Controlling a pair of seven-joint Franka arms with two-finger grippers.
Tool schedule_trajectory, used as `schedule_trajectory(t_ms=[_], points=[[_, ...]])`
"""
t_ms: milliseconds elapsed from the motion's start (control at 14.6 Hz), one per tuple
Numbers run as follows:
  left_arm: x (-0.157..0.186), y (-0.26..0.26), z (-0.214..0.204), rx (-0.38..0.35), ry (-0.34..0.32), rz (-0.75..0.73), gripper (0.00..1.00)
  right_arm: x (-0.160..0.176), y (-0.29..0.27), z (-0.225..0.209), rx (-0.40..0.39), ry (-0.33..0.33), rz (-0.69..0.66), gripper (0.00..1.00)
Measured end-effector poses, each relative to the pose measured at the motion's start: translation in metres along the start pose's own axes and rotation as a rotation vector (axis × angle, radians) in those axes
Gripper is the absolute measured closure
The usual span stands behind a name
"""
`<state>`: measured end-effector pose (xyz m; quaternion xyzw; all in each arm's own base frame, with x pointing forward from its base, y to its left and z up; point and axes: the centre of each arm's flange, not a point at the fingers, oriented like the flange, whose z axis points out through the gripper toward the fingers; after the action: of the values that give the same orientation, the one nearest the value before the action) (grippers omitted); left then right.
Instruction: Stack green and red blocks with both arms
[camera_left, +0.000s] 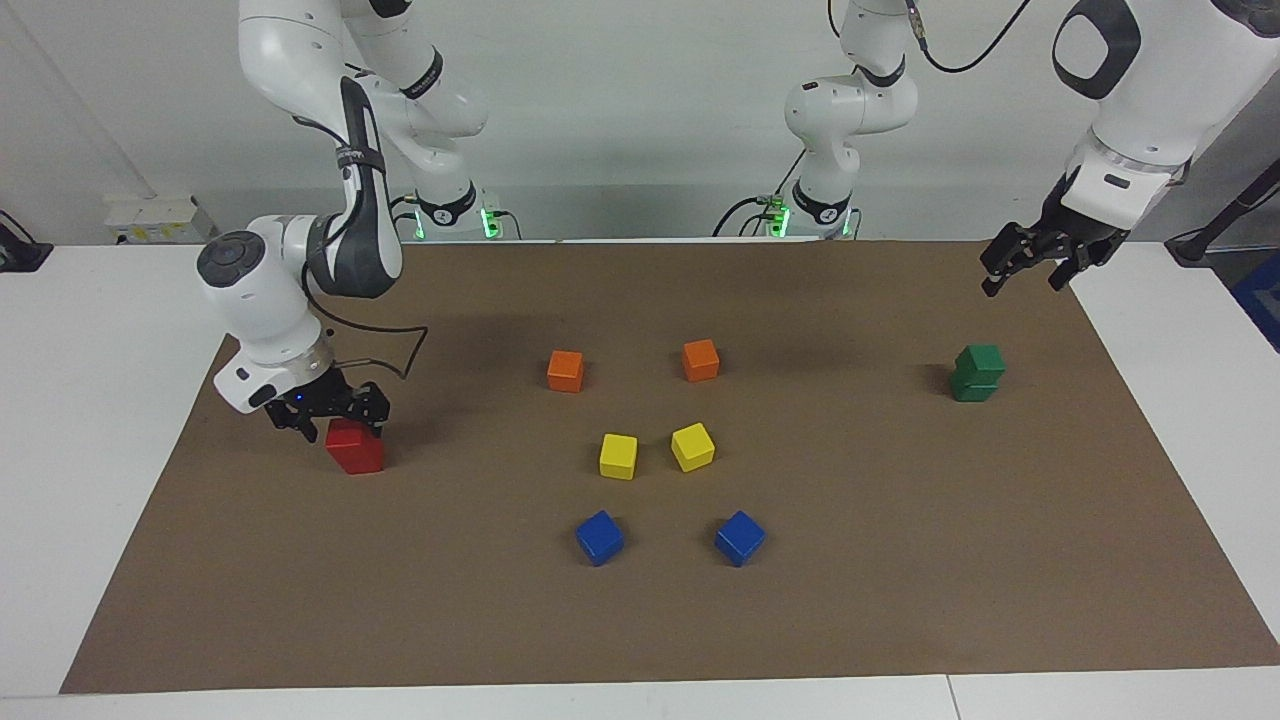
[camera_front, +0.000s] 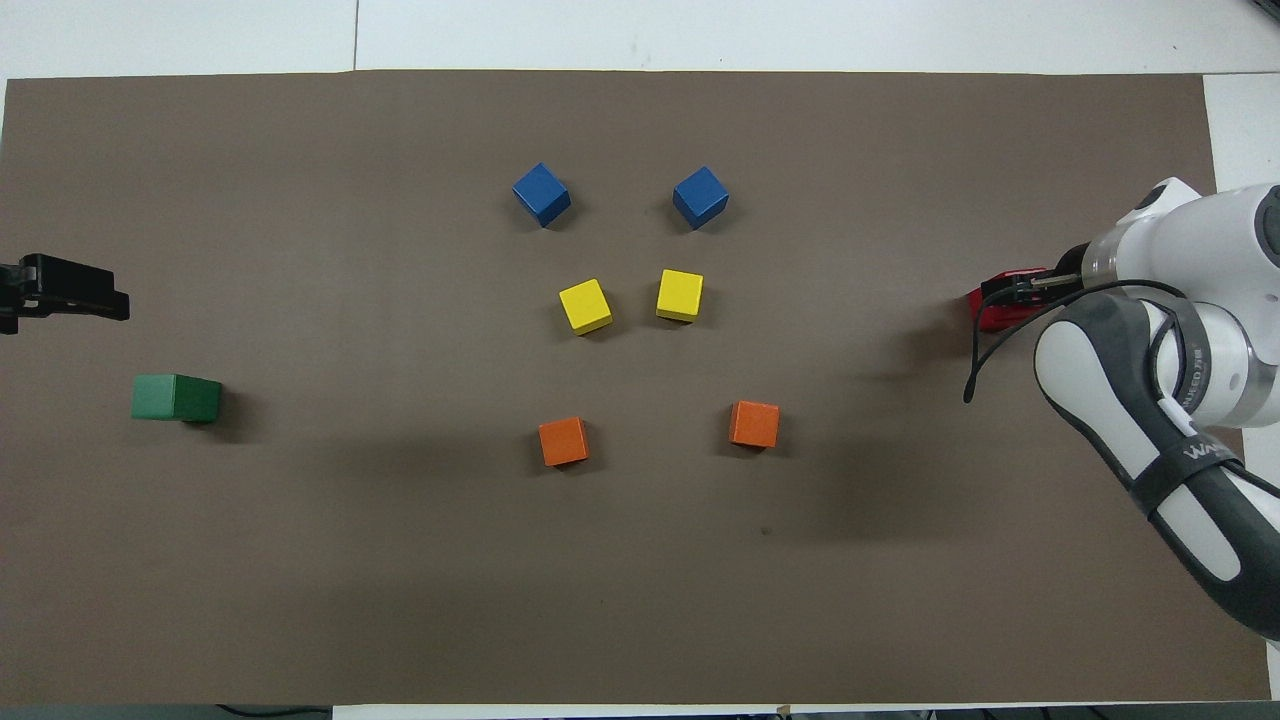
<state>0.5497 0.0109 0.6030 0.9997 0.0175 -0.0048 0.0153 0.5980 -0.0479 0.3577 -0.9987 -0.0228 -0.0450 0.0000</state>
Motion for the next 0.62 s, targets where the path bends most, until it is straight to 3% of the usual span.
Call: schedule_trajectory(t_ms=[344, 619], points=[[-0.006, 0.000, -0.001, 0.001, -0.028, 0.000, 0.00, 0.002, -0.010, -0.086, -0.005, -0.043, -0.016, 0.00], [-0.006, -0.002, -0.002, 0.001, -0.025, -0.003, 0.00, -0.020, -0.030, -0.160, -0.017, -0.047, -0.038, 0.00]])
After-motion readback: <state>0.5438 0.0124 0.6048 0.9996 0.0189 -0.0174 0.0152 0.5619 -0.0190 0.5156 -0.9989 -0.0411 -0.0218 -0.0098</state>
